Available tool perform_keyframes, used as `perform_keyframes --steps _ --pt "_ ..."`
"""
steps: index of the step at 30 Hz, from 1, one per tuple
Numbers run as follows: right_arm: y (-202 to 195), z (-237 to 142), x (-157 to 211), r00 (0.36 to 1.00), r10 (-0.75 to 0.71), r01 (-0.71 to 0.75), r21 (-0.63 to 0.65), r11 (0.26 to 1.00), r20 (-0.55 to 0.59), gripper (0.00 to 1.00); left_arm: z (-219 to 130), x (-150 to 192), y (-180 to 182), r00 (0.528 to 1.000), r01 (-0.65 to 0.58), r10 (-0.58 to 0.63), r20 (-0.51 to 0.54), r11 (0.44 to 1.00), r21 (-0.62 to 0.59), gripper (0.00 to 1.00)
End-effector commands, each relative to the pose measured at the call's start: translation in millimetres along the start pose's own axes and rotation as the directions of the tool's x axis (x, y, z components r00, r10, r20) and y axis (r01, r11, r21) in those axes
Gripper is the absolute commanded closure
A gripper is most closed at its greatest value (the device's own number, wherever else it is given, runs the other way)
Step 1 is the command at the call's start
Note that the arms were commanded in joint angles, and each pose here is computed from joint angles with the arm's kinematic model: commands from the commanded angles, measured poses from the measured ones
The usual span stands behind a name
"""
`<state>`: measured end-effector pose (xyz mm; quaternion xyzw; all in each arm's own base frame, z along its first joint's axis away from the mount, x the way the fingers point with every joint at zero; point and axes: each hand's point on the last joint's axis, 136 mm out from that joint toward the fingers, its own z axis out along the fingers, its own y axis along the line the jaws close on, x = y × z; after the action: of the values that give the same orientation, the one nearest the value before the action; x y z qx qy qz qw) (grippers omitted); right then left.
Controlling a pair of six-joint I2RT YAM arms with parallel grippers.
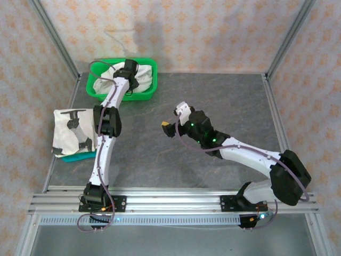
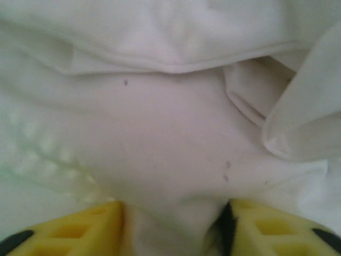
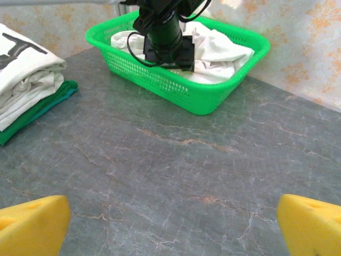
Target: Fold and stack the t-shirts
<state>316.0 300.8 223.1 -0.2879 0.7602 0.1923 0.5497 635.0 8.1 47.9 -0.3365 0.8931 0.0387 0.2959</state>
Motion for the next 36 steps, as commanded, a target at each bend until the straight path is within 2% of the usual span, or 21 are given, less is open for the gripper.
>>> perform_keyframes --steps 1,2,3,7,10,15,21,25,29,32,36 --pt "-6.0 -9.0 -12.9 0.999 0.015 -0.016 0.037 0.999 0.032 0.01 4.2 2.9 1.7 0.999 0.046 -0.045 -0.029 0.999 0.01 0.83" --pt "-6.4 -9.1 -12.9 0.999 0.015 -0.017 0.039 0.999 0.031 0.01 2.2 1.5 -0.9 0.998 0.051 -0.05 -0.03 0.998 0.023 0.93" --pt "-6.6 -9.2 -12.6 0.999 0.015 -0.017 0.04 0.999 0.03 0.01 -2.4 -2.3 -4.7 0.998 0.056 -0.055 -0.025 0.998 0.042 1.0" --pt "-6.4 -9.3 -14.1 0.999 0.018 -0.019 0.039 0.999 0.033 0.01 -33.6 -31.8 -20.5 0.996 0.071 -0.077 0.039 0.99 0.125 1.0" --pt "-6.3 -9.2 -12.6 0.999 0.025 -0.027 0.038 0.999 0.029 0.01 -73.5 -64.9 -33.9 0.988 0.067 -0.093 0.121 0.977 0.204 1.0" --pt "-5.7 -9.3 -10.2 0.999 0.036 -0.037 0.034 0.999 0.028 0.01 -158.0 -116.7 -49.6 0.959 0.025 -0.117 0.257 0.942 0.334 1.0" --pt "-5.1 -9.2 -10.7 0.998 0.046 -0.047 0.03 0.998 0.035 0.01 -267.4 -144.9 -61.5 0.919 -0.094 -0.091 0.383 0.895 0.436 1.0" --pt "-5.2 -8.6 -10.6 0.997 0.058 -0.06 0.03 0.998 0.044 0.01 -344.0 -137.8 -71.7 0.885 -0.215 -0.029 0.466 0.859 0.464 1.0" --pt "-5.6 -8.7 -9.7 0.995 0.081 -0.083 0.03 0.996 0.057 0.01 -411.7 -111.8 -80.5 0.856 -0.329 0.041 0.515 0.811 0.484 1.0" --pt "-7.0 -9.6 -7.1 0.993 0.101 -0.103 0.036 0.994 0.065 0.01 -444.2 -85.6 -84.7 0.846 -0.393 0.096 0.525 0.778 0.491 1.0" --pt "-9.4 -10.7 -3.3 0.989 0.126 -0.13 0.046 0.99 0.078 0.01 -461.2 -41.7 -97.4 0.842 -0.457 0.166 0.512 0.725 0.515 1.0"
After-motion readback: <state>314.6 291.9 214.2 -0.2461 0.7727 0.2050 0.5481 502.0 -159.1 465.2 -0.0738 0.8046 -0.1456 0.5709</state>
